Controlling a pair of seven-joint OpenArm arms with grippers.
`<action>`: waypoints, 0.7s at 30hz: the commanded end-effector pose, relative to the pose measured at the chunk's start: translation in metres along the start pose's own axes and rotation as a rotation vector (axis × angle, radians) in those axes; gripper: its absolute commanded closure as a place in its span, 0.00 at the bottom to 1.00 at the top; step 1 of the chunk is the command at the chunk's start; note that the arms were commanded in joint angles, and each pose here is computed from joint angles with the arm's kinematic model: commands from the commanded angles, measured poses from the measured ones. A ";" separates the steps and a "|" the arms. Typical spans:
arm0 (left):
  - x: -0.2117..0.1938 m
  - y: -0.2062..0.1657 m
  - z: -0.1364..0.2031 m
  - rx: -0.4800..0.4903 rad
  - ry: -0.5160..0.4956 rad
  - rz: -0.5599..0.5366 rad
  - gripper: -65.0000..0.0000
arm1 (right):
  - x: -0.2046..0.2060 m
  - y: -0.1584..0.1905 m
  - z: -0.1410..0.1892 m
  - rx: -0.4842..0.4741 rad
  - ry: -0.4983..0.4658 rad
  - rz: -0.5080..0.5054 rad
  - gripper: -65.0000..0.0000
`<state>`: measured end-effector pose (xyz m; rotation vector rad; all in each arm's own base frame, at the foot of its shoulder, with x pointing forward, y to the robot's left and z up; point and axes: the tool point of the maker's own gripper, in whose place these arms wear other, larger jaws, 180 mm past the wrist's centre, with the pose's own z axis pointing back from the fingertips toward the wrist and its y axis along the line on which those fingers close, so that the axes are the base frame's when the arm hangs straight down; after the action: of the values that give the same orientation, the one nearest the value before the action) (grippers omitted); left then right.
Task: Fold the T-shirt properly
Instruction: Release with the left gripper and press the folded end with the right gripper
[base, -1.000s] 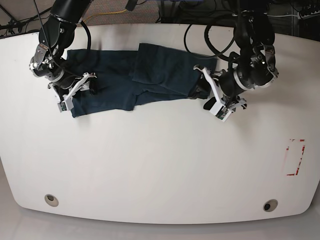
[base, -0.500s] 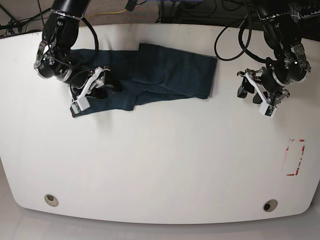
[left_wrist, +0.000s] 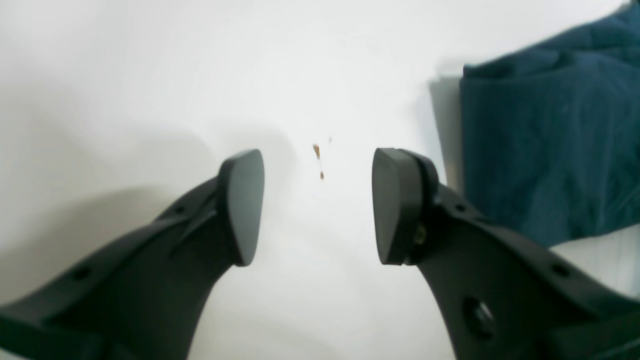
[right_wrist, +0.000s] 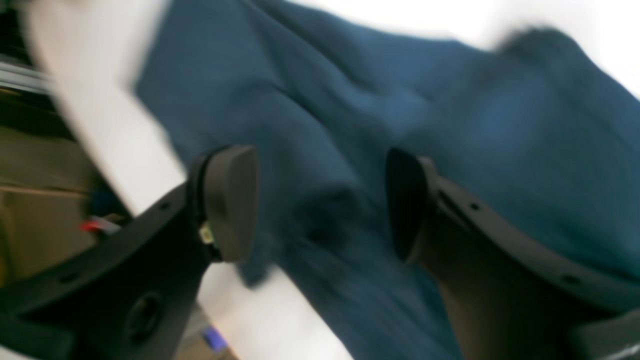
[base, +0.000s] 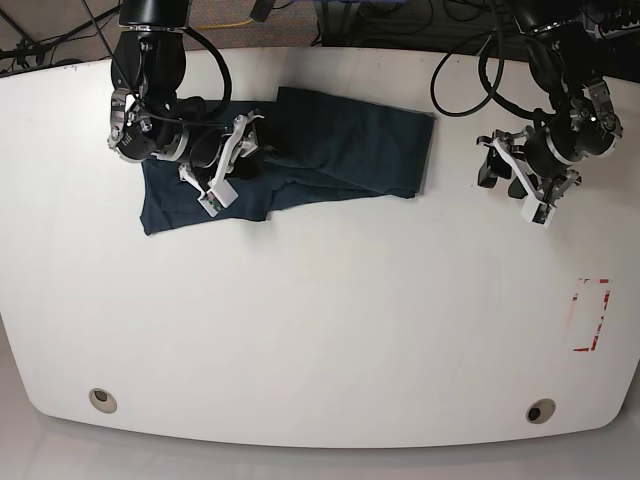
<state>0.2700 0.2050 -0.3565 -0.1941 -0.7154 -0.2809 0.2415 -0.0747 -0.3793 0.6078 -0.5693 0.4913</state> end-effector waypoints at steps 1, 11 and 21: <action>0.016 0.002 0.004 0.002 -0.055 -0.018 0.52 | 0.017 0.006 -0.004 0.002 -0.023 0.057 0.41; 0.014 0.002 0.004 0.003 -0.050 -0.018 0.52 | 0.012 0.016 -0.014 0.010 0.022 0.108 0.69; 0.006 -0.001 0.006 -0.002 -0.034 -0.018 0.52 | 0.040 0.011 -0.010 -0.005 -0.052 0.138 1.00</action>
<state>0.2637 0.2043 -0.3610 -0.1984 -0.7006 -0.2803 0.2487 -0.0524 -0.3792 0.5708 -0.5770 0.5920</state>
